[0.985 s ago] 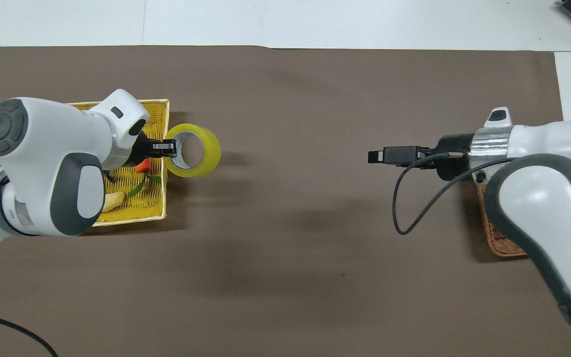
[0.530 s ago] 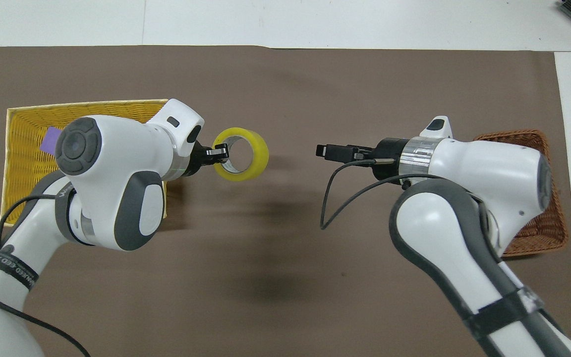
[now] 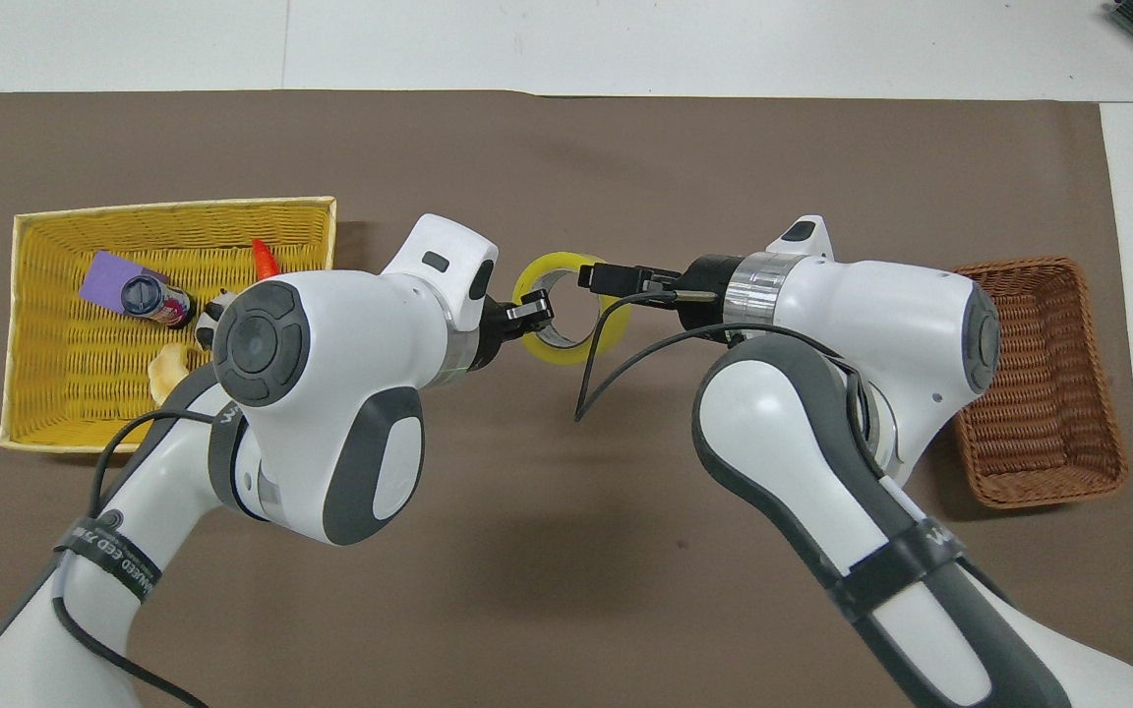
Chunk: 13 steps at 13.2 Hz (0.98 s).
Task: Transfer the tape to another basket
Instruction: 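Carry the tape toward the right gripper and grasp its rim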
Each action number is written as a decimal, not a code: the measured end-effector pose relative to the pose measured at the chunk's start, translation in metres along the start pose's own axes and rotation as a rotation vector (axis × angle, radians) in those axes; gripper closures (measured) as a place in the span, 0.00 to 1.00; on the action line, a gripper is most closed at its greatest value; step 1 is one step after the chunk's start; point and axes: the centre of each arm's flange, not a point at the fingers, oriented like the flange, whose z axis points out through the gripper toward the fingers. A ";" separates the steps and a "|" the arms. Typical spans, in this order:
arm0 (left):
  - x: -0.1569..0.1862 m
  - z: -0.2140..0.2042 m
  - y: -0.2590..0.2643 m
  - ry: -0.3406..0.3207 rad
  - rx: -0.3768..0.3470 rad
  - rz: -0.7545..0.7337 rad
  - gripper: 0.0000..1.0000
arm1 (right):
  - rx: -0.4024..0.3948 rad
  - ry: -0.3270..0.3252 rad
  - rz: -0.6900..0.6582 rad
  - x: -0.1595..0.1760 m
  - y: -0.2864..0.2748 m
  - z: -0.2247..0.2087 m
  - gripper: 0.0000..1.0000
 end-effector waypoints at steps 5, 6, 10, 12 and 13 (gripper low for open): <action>0.002 0.009 0.002 0.000 0.001 -0.036 0.78 | 0.002 0.005 0.041 0.002 0.000 0.000 0.36; 0.002 0.009 0.004 0.001 -0.001 -0.045 0.78 | 0.002 0.008 0.045 0.004 0.000 -0.001 0.36; 0.002 0.008 0.006 0.003 -0.005 -0.078 0.78 | 0.002 0.015 0.045 0.005 0.000 -0.003 0.36; 0.003 0.007 0.006 0.004 -0.005 -0.084 0.78 | 0.002 0.015 0.046 0.006 0.001 -0.003 0.39; 0.004 0.005 0.008 0.009 -0.011 -0.086 0.70 | 0.001 0.012 0.051 0.005 0.001 -0.001 0.39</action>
